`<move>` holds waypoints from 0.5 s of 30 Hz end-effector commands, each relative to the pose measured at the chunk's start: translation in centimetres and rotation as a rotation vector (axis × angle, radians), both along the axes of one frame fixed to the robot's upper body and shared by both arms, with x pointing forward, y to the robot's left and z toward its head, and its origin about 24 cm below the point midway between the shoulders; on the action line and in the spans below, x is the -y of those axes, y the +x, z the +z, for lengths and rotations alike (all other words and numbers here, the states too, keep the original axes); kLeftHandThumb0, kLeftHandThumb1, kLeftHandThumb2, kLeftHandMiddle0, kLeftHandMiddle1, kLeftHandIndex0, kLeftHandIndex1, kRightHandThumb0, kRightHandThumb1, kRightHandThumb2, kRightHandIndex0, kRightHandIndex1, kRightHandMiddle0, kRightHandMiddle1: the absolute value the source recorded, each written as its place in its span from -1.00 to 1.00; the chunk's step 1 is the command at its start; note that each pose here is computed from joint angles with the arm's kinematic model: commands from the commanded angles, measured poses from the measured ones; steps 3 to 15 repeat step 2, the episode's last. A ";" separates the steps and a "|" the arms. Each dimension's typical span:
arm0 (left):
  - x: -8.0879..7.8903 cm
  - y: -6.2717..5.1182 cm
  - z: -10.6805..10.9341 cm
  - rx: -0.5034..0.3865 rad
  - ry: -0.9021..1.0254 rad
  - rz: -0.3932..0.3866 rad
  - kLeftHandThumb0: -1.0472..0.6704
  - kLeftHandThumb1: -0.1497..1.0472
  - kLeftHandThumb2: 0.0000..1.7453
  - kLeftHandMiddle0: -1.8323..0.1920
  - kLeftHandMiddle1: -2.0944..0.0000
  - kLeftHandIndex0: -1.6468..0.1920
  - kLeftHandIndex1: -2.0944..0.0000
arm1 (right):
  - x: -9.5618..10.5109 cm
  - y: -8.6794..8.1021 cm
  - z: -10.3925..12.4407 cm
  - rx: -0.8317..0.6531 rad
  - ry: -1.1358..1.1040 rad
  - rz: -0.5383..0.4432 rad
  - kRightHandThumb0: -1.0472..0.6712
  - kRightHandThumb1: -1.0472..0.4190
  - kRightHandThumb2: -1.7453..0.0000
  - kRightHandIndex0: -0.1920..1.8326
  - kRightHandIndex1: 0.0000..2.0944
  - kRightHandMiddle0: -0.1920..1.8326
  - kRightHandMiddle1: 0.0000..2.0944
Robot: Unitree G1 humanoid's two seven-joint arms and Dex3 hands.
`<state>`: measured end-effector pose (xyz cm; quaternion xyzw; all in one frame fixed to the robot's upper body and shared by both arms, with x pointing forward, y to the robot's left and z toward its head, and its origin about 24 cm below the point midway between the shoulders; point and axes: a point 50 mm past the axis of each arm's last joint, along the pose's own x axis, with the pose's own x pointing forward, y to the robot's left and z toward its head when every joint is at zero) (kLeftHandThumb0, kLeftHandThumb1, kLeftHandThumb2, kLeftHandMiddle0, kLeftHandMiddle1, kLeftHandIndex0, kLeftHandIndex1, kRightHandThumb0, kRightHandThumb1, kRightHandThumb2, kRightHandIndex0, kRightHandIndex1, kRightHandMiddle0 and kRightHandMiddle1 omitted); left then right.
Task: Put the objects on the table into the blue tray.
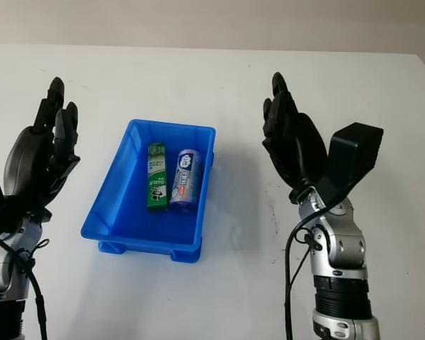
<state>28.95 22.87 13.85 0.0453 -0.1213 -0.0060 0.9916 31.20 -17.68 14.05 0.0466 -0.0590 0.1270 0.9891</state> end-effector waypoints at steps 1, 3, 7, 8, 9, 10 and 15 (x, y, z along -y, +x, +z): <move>0.3 -0.1 0.6 0.037 -0.007 -0.004 -0.76 1.00 -0.16 1.00 1.00 1.00 1.00 | 0.0 -0.4 0.1 0.006 -0.003 0.007 -0.68 -1.00 0.05 -1.00 -1.00 -1.00 -1.00; 0.3 -0.2 0.6 0.040 -0.007 -0.004 -0.76 1.00 -0.16 1.00 1.00 1.00 1.00 | -0.1 -0.5 0.0 0.004 -0.002 0.008 -0.68 -1.00 0.06 -1.00 -1.00 -1.00 -1.00; 0.3 -0.2 0.6 0.040 -0.007 -0.004 -0.76 1.00 -0.16 1.00 1.00 1.00 1.00 | -0.1 -0.5 0.0 0.004 -0.002 0.008 -0.68 -1.00 0.06 -1.00 -1.00 -1.00 -1.00; 0.3 -0.2 0.6 0.040 -0.007 -0.004 -0.76 1.00 -0.16 1.00 1.00 1.00 1.00 | -0.1 -0.5 0.0 0.004 -0.002 0.008 -0.68 -1.00 0.06 -1.00 -1.00 -1.00 -1.00; 0.3 -0.2 0.6 0.040 -0.007 -0.004 -0.76 1.00 -0.16 1.00 1.00 1.00 1.00 | -0.1 -0.5 0.0 0.004 -0.002 0.008 -0.68 -1.00 0.06 -1.00 -1.00 -1.00 -1.00; 0.3 -0.2 0.6 0.040 -0.007 -0.004 -0.76 1.00 -0.16 1.00 1.00 1.00 1.00 | -0.1 -0.5 0.0 0.004 -0.002 0.008 -0.68 -1.00 0.06 -1.00 -1.00 -1.00 -1.00; 0.3 -0.2 0.6 0.040 -0.007 -0.004 -0.76 1.00 -0.16 1.00 1.00 1.00 1.00 | -0.1 -0.5 0.0 0.004 -0.002 0.008 -0.68 -1.00 0.06 -1.00 -1.00 -1.00 -1.00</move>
